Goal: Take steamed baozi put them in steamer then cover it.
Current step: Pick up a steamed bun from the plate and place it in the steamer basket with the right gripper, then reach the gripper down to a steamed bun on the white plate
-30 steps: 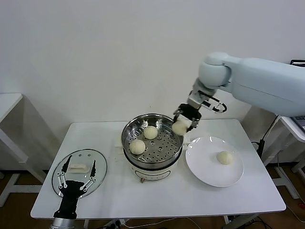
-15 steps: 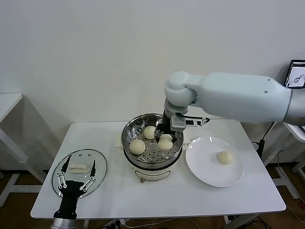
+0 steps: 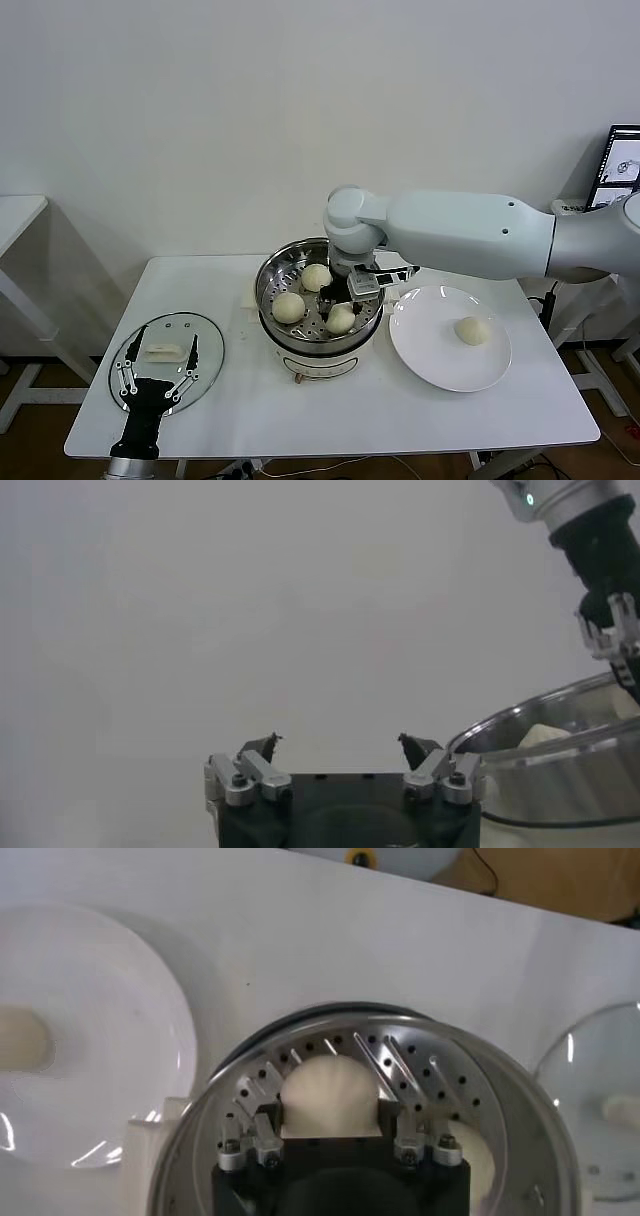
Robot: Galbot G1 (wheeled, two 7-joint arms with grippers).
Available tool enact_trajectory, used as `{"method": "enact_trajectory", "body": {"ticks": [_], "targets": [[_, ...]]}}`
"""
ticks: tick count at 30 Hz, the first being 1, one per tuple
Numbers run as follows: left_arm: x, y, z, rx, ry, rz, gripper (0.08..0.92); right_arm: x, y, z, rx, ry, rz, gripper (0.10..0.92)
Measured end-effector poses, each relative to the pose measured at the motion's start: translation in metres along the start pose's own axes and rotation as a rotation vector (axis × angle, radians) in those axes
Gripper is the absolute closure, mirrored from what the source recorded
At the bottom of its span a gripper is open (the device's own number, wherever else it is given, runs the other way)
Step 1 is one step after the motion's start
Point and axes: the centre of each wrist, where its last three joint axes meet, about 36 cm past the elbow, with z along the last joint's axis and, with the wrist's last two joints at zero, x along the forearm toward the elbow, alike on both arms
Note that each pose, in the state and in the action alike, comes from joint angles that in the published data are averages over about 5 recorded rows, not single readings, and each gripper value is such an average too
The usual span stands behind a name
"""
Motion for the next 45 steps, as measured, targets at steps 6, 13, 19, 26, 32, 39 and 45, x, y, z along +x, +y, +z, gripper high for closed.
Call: {"method": "enact_trajectory", "body": {"ticks": [6,13,19,26,32,39,45], "targets": [[-0.001,0.001,0.001,-0.002,-0.001,-0.005,0.177,-0.008,-0.006,0.001,0.019,-0.002,-0.002,0.36],[-0.002,0.003,0.001,-0.004,-0.002,-0.009,0.177,-0.014,-0.015,0.003,0.039,-0.001,-0.002,0.336],[-0.002,0.003,0.002,-0.004,-0.003,-0.01,0.177,-0.018,-0.023,0.002,0.056,-0.008,-0.004,0.246],[-0.002,0.003,0.002,-0.003,-0.003,-0.011,0.177,-0.016,-0.024,0.0,0.052,-0.01,-0.012,0.2],[-0.002,0.003,0.002,-0.003,-0.002,-0.012,0.177,0.001,-0.015,0.002,0.005,0.007,-0.009,0.199],[-0.003,0.001,0.002,0.001,-0.002,-0.009,0.177,0.051,0.027,0.016,-0.174,0.058,0.025,0.2],[-0.005,0.0,0.002,0.002,-0.004,-0.006,0.177,0.089,0.102,0.031,-0.512,0.083,0.086,0.2]]}}
